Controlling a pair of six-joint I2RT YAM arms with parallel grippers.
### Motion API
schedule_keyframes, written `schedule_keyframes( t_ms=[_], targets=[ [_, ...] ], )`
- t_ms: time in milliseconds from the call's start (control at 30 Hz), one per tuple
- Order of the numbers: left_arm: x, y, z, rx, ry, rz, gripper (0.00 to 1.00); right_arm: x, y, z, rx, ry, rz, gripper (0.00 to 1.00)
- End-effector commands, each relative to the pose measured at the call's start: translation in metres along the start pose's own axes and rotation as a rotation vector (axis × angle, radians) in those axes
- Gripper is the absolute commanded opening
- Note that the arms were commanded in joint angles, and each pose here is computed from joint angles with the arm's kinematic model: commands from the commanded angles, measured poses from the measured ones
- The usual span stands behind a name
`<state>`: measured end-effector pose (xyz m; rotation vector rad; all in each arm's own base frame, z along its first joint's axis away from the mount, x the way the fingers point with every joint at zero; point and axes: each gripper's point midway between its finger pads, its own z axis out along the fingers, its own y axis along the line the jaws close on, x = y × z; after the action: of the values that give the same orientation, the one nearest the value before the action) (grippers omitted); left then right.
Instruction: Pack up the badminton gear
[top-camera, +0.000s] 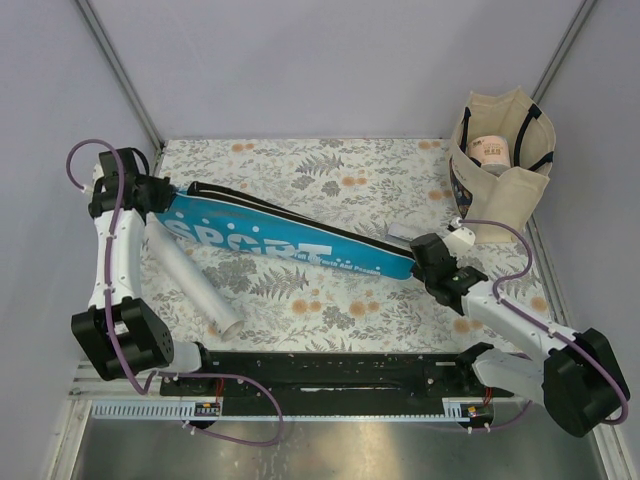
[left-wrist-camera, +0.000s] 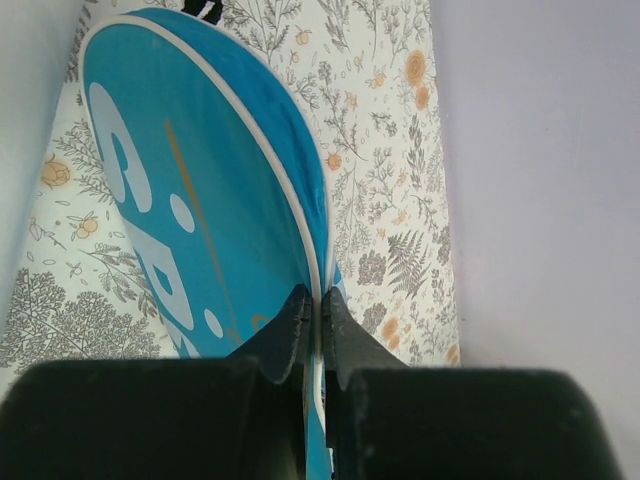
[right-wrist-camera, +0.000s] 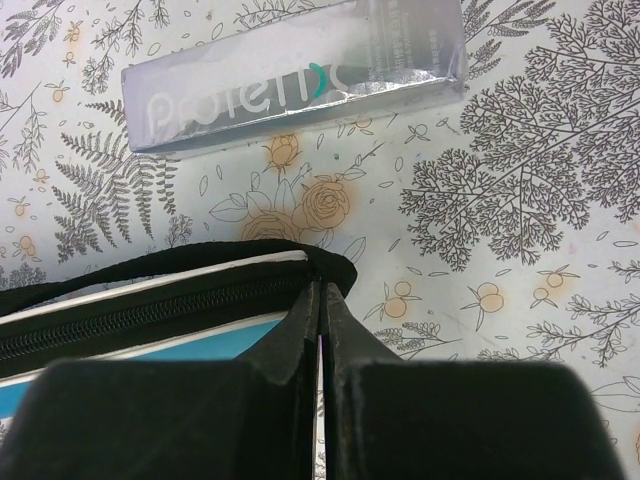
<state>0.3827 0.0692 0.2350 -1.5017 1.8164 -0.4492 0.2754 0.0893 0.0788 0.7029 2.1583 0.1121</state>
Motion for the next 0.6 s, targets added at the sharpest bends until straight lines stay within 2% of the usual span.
schedule_keyframes(
  t_ms=[0,33,233,300,400,567],
  targets=[
    [-0.021,-0.04,-0.003,0.182,-0.049,0.059,0.0,0.019,-0.023,-0.002,0.045,0.068,-0.068,0.0],
    [-0.016,-0.047,-0.003,0.223,-0.026,0.075,0.0,0.014,-0.02,-0.005,0.029,0.06,-0.073,0.01],
    [0.012,-0.09,-0.01,0.527,0.116,0.218,0.0,-0.017,-0.003,-0.031,-0.077,0.0,-0.149,0.34],
    [0.02,-0.098,-0.011,0.596,0.166,0.247,0.0,-0.03,0.005,-0.042,-0.124,-0.029,-0.152,0.4],
    [0.028,-0.104,-0.007,0.641,0.222,0.3,0.0,-0.041,0.019,-0.056,-0.203,-0.043,-0.166,0.43],
    [0.031,-0.1,0.02,0.588,0.311,0.425,0.0,-0.048,0.04,-0.071,-0.314,-0.039,-0.213,0.43]
  ],
)
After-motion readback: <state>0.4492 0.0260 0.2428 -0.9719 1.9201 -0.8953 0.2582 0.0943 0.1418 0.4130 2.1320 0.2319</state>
